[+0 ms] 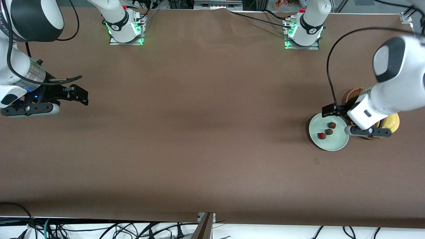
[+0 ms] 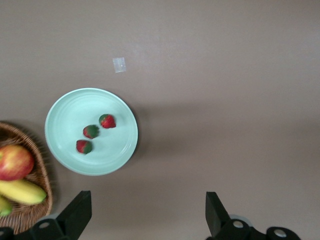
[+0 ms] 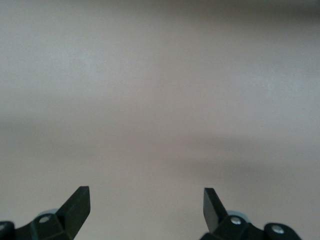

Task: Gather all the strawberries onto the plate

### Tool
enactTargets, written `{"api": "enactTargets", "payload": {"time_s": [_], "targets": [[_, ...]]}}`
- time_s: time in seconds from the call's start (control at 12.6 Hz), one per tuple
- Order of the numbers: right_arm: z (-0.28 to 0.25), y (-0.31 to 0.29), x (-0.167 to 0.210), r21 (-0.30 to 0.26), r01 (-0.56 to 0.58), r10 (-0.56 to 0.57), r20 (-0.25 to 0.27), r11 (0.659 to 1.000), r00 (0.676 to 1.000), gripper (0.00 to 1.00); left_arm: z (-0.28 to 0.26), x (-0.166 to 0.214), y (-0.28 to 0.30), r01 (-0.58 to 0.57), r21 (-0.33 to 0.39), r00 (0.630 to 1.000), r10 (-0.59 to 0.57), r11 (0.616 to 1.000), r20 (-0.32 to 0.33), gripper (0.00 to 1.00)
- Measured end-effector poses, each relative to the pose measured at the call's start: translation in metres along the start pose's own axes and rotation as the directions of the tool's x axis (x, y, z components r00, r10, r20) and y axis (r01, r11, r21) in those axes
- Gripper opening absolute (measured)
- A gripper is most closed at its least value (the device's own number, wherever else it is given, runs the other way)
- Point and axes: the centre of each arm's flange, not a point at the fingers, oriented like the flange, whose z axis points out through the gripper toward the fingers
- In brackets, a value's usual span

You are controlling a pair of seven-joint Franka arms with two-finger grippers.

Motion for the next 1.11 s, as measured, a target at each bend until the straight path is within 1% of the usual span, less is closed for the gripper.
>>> {"api": "enactTargets", "payload": {"time_s": [0.24, 0.32, 0.4, 0.63, 1.11], "targets": [[0.000, 0.000, 0.000, 0.000, -0.001, 0.001, 0.001, 1.000, 1.000, 1.00, -0.056, -0.032, -0.015, 0.032, -0.004, 0.998, -0.033, 0.999, -0.050, 1.00], [0.000, 0.000, 0.000, 0.000, -0.001, 0.001, 0.000, 1.000, 1.000, 1.00, -0.067, -0.040, -0.022, 0.044, -0.007, 0.997, -0.045, 0.999, -0.056, 1.00], [-0.001, 0.000, 0.000, 0.001, 0.000, 0.000, 0.000, 1.000, 1.000, 1.00, -0.073, -0.046, -0.028, 0.055, -0.008, 0.997, -0.055, 0.998, -0.045, 1.00], [-0.001, -0.001, 0.000, 0.002, 0.002, -0.002, -0.002, 1.000, 1.000, 1.00, -0.076, -0.053, -0.037, 0.069, -0.007, 0.997, -0.069, 0.998, -0.025, 1.00], [-0.002, -0.002, 0.000, 0.002, 0.002, -0.002, -0.003, 1.000, 1.000, 1.00, -0.059, -0.046, -0.037, 0.069, 0.003, 0.997, -0.069, 0.998, 0.018, 1.00]]}}
